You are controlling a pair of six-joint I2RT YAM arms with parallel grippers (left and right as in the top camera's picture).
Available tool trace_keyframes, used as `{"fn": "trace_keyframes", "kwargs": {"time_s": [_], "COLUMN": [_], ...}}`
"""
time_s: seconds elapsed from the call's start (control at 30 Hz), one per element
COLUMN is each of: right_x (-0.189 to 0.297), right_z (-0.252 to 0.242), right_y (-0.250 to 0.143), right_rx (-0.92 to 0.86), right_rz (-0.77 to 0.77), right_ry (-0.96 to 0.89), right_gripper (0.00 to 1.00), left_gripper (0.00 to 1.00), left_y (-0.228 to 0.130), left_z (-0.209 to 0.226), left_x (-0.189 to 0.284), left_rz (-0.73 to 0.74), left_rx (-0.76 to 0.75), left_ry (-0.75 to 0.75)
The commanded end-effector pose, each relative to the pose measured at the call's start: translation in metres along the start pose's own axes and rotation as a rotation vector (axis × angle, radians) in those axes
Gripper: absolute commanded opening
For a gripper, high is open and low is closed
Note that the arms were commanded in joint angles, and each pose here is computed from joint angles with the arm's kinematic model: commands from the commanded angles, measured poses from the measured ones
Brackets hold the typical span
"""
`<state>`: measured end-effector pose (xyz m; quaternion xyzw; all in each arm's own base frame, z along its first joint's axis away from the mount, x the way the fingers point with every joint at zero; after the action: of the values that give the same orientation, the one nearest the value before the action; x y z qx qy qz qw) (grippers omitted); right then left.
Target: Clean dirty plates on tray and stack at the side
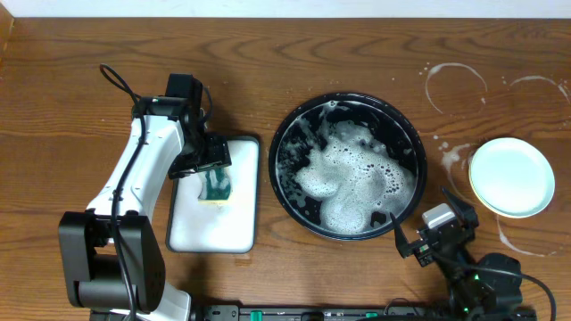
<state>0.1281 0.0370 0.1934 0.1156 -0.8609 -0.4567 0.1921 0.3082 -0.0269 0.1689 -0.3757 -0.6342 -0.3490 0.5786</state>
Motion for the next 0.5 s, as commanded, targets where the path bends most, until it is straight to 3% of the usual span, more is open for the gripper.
{"fn": "trace_keyframes", "kwargs": {"time_s": [0.0,0.2,0.47], "right_x": [-0.008,-0.027,-0.027], "right_z": [0.004,0.007,0.007], "right_y": [-0.008,-0.019,-0.019], "right_rx": [0.021,0.066,0.064], "right_rz": [-0.024,-0.163,-0.159], "right_ry": [-0.010,-0.093,-0.089], "right_gripper": [0.99,0.99,0.99], "left_gripper": [0.81,0.81,0.81], "left_y": [0.000,0.000,0.000], "left_z": [0.002,0.002,0.002], "left_x": [-0.002,-0.002,-0.002], "left_rz": [0.005,0.005,0.005], "left_rx": [0.002,0.002,0.002], "left_ry": [0.014,0.014,0.014]}}
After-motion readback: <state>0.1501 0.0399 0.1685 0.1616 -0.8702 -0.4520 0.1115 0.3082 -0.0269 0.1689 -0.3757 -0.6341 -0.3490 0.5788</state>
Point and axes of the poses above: each gripper's point midway between its finger pads, its own x axis back along the fingers, its own z axis along the line the jaws close on, y = z × x, the point moved 9 cm from there along x, back along the fingers, and after that the axes turned 15 degrees about x, right-handed, at the moved point
